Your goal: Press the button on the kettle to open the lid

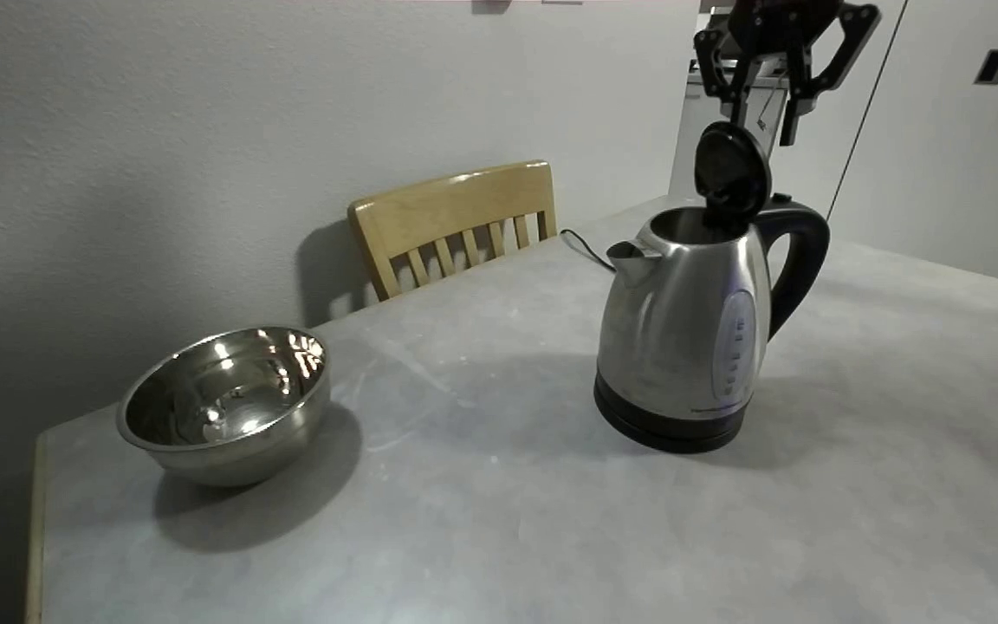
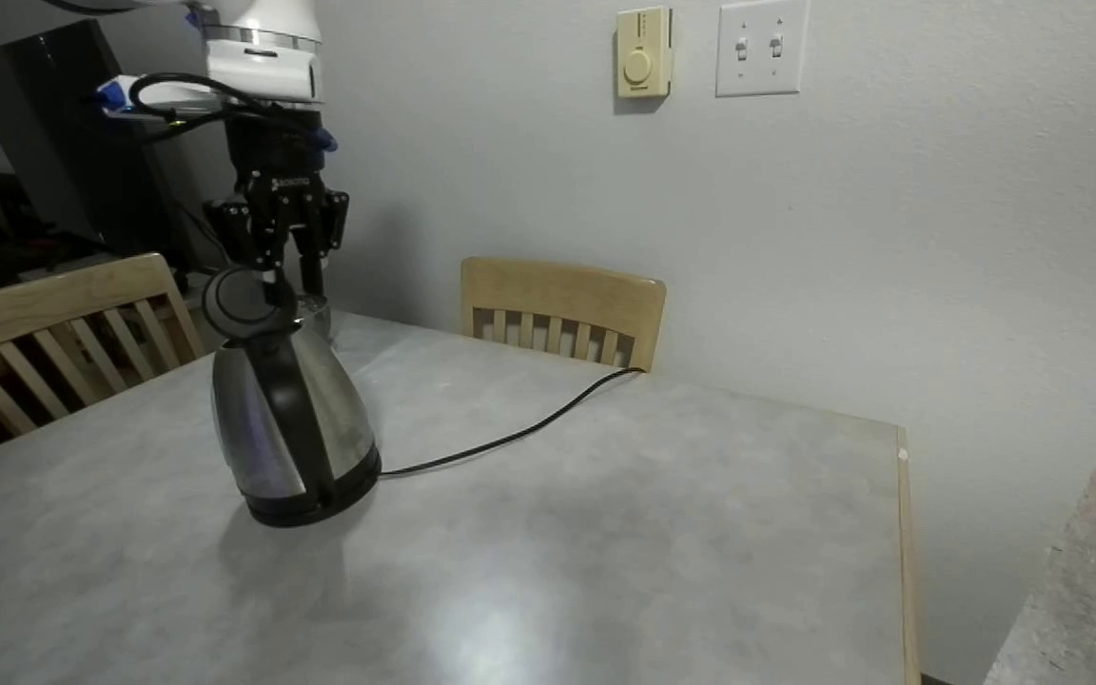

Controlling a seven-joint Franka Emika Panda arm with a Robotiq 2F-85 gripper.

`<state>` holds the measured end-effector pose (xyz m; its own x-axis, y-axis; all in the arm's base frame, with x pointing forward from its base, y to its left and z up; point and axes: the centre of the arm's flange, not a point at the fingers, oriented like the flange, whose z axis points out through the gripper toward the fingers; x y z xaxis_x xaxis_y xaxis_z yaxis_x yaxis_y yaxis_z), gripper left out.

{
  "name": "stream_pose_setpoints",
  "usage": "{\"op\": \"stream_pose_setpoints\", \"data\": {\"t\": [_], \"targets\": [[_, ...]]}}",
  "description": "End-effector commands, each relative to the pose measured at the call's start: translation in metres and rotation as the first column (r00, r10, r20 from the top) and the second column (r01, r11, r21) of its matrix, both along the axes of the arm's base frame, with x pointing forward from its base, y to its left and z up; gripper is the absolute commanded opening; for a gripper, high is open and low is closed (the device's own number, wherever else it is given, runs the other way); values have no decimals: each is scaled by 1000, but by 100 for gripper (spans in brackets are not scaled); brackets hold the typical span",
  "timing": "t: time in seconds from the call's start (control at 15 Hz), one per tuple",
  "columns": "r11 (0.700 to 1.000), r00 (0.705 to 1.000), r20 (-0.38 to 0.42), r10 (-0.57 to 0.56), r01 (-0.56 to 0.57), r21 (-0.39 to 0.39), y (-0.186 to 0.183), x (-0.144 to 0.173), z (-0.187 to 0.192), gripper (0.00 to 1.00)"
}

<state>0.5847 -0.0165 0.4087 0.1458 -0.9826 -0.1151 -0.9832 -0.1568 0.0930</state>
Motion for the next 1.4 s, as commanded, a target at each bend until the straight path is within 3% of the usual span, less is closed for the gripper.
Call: {"op": "stream_pose_setpoints", "data": {"t": [0.0, 0.2, 0.27, 0.73, 0.87, 0.93, 1.33], "targets": [[995, 996, 53, 66, -70, 74, -8, -1, -2, 75], [980, 987, 87, 134, -145, 136, -11, 4, 8, 97], [973, 982, 97, 159, -173, 154, -12, 6, 13, 99], [926, 952, 155, 263, -294, 236, -9, 26, 46, 100], [902, 947, 158, 279, -315, 295, -7, 28, 55, 100], [928, 953, 162, 255, -288, 236, 0, 17, 49, 100], [915, 950, 162, 268, -304, 264, 0, 18, 55, 100]]}}
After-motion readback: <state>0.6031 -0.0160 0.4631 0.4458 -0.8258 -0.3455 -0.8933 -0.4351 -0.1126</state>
